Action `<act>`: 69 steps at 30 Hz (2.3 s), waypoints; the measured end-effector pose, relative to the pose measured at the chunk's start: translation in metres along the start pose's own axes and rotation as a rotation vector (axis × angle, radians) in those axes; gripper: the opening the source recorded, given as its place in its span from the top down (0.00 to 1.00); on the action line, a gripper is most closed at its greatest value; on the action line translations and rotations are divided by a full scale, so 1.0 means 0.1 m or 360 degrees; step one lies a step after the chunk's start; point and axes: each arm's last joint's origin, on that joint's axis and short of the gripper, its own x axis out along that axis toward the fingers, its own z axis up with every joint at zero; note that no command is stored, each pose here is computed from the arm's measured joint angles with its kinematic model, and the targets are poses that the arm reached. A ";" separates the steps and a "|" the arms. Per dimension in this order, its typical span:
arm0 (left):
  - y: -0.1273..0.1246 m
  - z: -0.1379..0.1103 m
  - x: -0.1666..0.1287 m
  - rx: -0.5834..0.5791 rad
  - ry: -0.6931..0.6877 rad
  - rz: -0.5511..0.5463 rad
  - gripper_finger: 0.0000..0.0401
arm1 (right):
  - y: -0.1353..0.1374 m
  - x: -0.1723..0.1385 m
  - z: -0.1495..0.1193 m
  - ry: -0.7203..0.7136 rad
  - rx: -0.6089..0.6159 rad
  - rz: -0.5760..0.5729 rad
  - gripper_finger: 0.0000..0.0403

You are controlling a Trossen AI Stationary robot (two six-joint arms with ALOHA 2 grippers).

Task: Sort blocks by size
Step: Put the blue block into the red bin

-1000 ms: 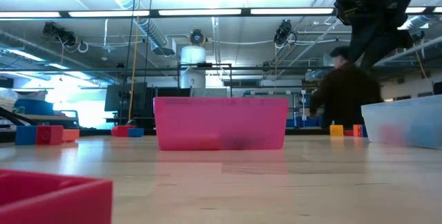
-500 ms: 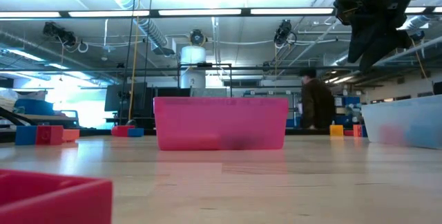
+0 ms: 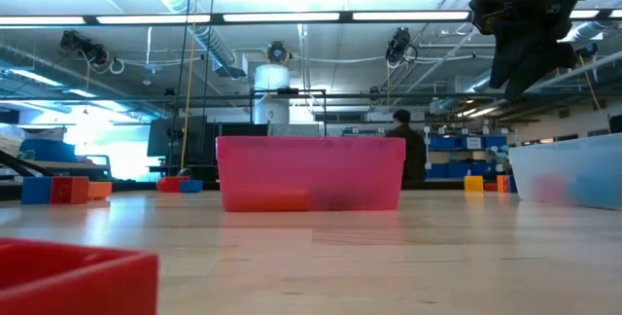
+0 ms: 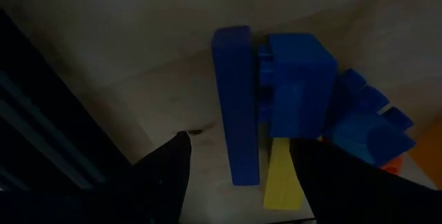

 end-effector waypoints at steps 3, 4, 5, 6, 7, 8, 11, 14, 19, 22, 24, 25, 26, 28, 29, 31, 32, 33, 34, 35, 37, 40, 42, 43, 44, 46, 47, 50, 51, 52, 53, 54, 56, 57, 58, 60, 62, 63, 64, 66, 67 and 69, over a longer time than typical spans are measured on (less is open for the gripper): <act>0.00 0.00 0.00 0.0003 -0.0006 0.0004 0.37 | 0.00 0.00 0.00 0.0000 -0.0020 0.0000 0.48; 0.00 0.00 0.00 0.0011 -0.0006 0.0004 0.37 | 0.00 0.00 0.00 0.0000 -0.0024 0.0000 0.48; 0.01 0.00 0.00 0.0014 -0.0008 0.0007 0.37 | 0.00 0.00 0.00 0.0000 -0.0026 0.0000 0.48; 0.01 0.01 0.00 0.0013 -0.0012 0.0010 0.37 | 0.00 0.00 0.00 0.0000 -0.0026 0.0000 0.49; 0.01 0.01 0.00 0.0011 -0.0013 0.0013 0.38 | 0.00 0.00 0.00 0.0000 -0.0026 0.0000 0.49; 0.01 0.01 0.00 0.0012 -0.0015 0.0015 0.38 | 0.00 0.00 0.00 0.0000 -0.0026 0.0000 0.49; 0.02 0.01 -0.01 0.0011 -0.0017 0.0015 0.40 | 0.00 0.00 0.00 0.0000 -0.0025 0.0000 0.49; 0.03 0.01 -0.03 0.0013 -0.0020 0.0004 0.42 | 0.00 0.00 0.00 0.0000 -0.0025 0.0000 0.49; 0.03 0.01 -0.05 0.0022 -0.0019 -0.0003 0.42 | 0.00 0.00 0.00 0.0000 -0.0025 0.0000 0.49; 0.04 0.02 -0.05 0.0021 -0.0023 0.0003 0.42 | 0.00 0.00 0.00 -0.0002 -0.0024 0.0002 0.49; 0.05 0.02 -0.04 0.0017 -0.0021 0.0010 0.42 | 0.01 0.00 0.01 -0.0009 -0.0022 0.0011 0.49; 0.05 0.03 -0.03 0.0012 -0.0022 0.0016 0.42 | 0.01 0.00 0.01 -0.0009 -0.0022 0.0011 0.50; 0.06 0.04 -0.02 0.0013 -0.0019 0.0018 0.42 | 0.01 0.00 0.01 -0.0010 -0.0022 0.0012 0.50; 0.06 0.04 -0.01 0.0013 -0.0009 0.0015 0.42 | 0.01 0.00 0.01 -0.0012 -0.0021 0.0015 0.50; 0.06 0.05 -0.01 0.0013 -0.0010 0.0016 0.42 | 0.01 0.00 0.01 -0.0012 -0.0021 0.0015 0.50; 0.07 0.05 0.00 0.0006 -0.0012 0.0017 0.42 | 0.01 0.00 0.01 -0.0012 -0.0021 0.0015 0.50; 0.07 0.05 0.00 0.0002 -0.0019 0.0015 0.42 | 0.01 0.00 0.01 -0.0013 -0.0021 0.0016 0.50; 0.07 0.06 0.00 0.0002 -0.0025 0.0011 0.42 | 0.01 0.00 0.01 -0.0013 -0.0022 0.0017 0.50; 0.07 0.06 0.00 0.0001 -0.0033 0.0007 0.42 | 0.01 0.00 0.01 -0.0014 -0.0025 0.0018 0.50; 0.07 0.06 0.00 -0.0001 -0.0047 0.0001 0.42 | 0.01 0.00 0.01 -0.0015 -0.0028 0.0018 0.50; 0.07 0.07 0.01 -0.0005 -0.0075 -0.0005 0.42 | 0.01 0.00 0.01 -0.0015 -0.0030 0.0018 0.50; 0.07 0.08 0.02 0.0001 -0.0088 -0.0012 0.42 | 0.01 0.00 0.01 -0.0015 -0.0031 0.0018 0.50; 0.08 0.09 0.03 0.0004 -0.0095 -0.0015 0.42 | 0.01 0.00 0.01 -0.0015 -0.0032 0.0018 0.50; 0.08 0.09 0.03 0.0004 -0.0096 -0.0015 0.42 | 0.01 0.00 0.01 -0.0015 -0.0031 0.0019 0.50; 0.08 0.09 0.03 0.0004 -0.0097 -0.0015 0.42 | 0.01 0.00 0.01 -0.0015 -0.0031 0.0019 0.50; 0.09 0.10 0.05 0.0004 -0.0101 -0.0012 0.43 | 0.01 0.00 0.01 -0.0016 -0.0031 0.0020 0.51; 0.09 0.11 0.05 0.0003 -0.0105 -0.0012 0.44 | 0.01 0.00 0.01 -0.0016 -0.0031 0.0021 0.51; 0.09 0.11 0.05 0.0001 -0.0121 -0.0021 0.47 | 0.02 0.00 0.01 -0.0021 -0.0030 0.0027 0.51; 0.09 0.11 0.06 0.0001 -0.0128 -0.0025 0.48 | 0.02 0.00 0.01 -0.0022 -0.0029 0.0029 0.51; 0.09 0.12 0.06 0.0002 -0.0129 -0.0027 0.49 | 0.02 0.00 0.01 -0.0022 -0.0029 0.0029 0.51; 0.09 0.12 0.07 0.0001 -0.0131 -0.0024 0.51 | 0.02 0.00 0.01 -0.0022 -0.0029 0.0029 0.51; 0.09 0.12 0.08 0.0000 -0.0134 -0.0022 0.52 | 0.02 0.00 0.01 -0.0022 -0.0029 0.0029 0.51; 0.08 0.12 0.08 0.0010 -0.0133 -0.0046 0.54 | 0.02 0.00 0.02 -0.0025 -0.0028 0.0032 0.51; 0.08 0.12 0.08 0.0017 -0.0128 -0.0052 0.56 | 0.02 0.00 0.02 -0.0031 -0.0026 0.0040 0.51; 0.08 0.12 0.08 0.0016 -0.0128 -0.0052 0.57 | 0.03 0.00 0.02 -0.0036 -0.0024 0.0047 0.52; 0.08 0.12 0.08 0.0017 -0.0130 -0.0055 0.59 | 0.03 0.00 0.03 -0.0043 -0.0022 0.0056 0.52; 0.08 0.12 0.08 0.0016 -0.0132 -0.0056 0.61 | 0.04 0.00 0.03 -0.0045 -0.0021 0.0058 0.52; 0.08 0.12 0.08 0.0013 -0.0137 -0.0057 0.62 | 0.04 0.00 0.03 -0.0046 -0.0021 0.0060 0.52; 0.08 0.12 0.08 0.0012 -0.0140 -0.0058 0.62 | 0.04 0.00 0.03 -0.0046 -0.0020 0.0060 0.52; 0.08 0.12 0.08 0.0003 -0.0158 -0.0059 0.64 | 0.04 0.00 0.03 -0.0046 -0.0020 0.0060 0.52; 0.08 0.13 0.08 0.0000 -0.0164 -0.0058 0.65 | 0.04 0.00 0.03 -0.0046 -0.0020 0.0060 0.52; 0.09 0.13 0.07 -0.0008 -0.0175 -0.0051 0.69 | 0.04 0.00 0.03 -0.0046 -0.0020 0.0060 0.52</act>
